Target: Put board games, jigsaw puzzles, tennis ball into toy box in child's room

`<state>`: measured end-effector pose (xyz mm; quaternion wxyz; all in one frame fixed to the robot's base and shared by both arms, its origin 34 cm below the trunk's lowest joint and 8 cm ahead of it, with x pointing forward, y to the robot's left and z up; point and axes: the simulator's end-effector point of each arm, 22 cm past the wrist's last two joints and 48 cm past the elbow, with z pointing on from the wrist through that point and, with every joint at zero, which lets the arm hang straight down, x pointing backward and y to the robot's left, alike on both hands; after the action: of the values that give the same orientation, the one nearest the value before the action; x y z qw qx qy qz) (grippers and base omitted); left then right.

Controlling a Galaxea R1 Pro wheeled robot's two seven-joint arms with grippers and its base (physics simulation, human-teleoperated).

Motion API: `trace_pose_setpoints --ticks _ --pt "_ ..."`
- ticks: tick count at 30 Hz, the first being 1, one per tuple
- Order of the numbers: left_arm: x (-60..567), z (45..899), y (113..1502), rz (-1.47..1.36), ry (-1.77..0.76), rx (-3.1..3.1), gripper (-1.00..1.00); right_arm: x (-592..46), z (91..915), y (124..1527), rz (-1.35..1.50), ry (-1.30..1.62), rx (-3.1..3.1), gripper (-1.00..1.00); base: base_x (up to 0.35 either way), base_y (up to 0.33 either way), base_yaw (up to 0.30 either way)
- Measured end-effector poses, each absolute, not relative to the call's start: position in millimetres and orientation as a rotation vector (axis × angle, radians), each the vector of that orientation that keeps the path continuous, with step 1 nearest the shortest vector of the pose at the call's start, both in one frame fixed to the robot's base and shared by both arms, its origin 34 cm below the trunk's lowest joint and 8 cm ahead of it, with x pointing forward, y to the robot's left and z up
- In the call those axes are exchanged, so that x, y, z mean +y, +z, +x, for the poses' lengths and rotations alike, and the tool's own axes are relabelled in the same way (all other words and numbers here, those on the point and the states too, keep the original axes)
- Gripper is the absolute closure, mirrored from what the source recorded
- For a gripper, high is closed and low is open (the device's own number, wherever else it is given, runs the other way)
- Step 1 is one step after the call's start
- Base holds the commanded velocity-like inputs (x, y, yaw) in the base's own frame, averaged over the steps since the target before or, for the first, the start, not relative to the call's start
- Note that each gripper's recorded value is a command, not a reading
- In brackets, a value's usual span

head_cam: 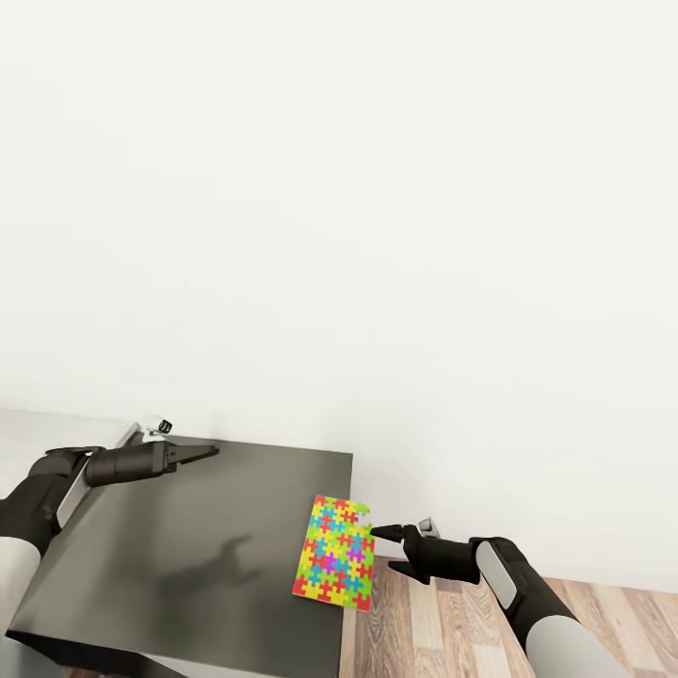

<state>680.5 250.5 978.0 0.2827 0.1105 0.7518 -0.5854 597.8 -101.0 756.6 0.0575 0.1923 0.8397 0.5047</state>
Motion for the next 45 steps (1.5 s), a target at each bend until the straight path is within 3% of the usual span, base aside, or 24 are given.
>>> trace_pose_setpoints --ticks 45 --pt "250.9 680.7 978.3 0.286 -1.573 2.016 -1.0 -101.1 599.2 756.3 0.576 1.522 2.54 -1.0 0.0 0.026 0.0"
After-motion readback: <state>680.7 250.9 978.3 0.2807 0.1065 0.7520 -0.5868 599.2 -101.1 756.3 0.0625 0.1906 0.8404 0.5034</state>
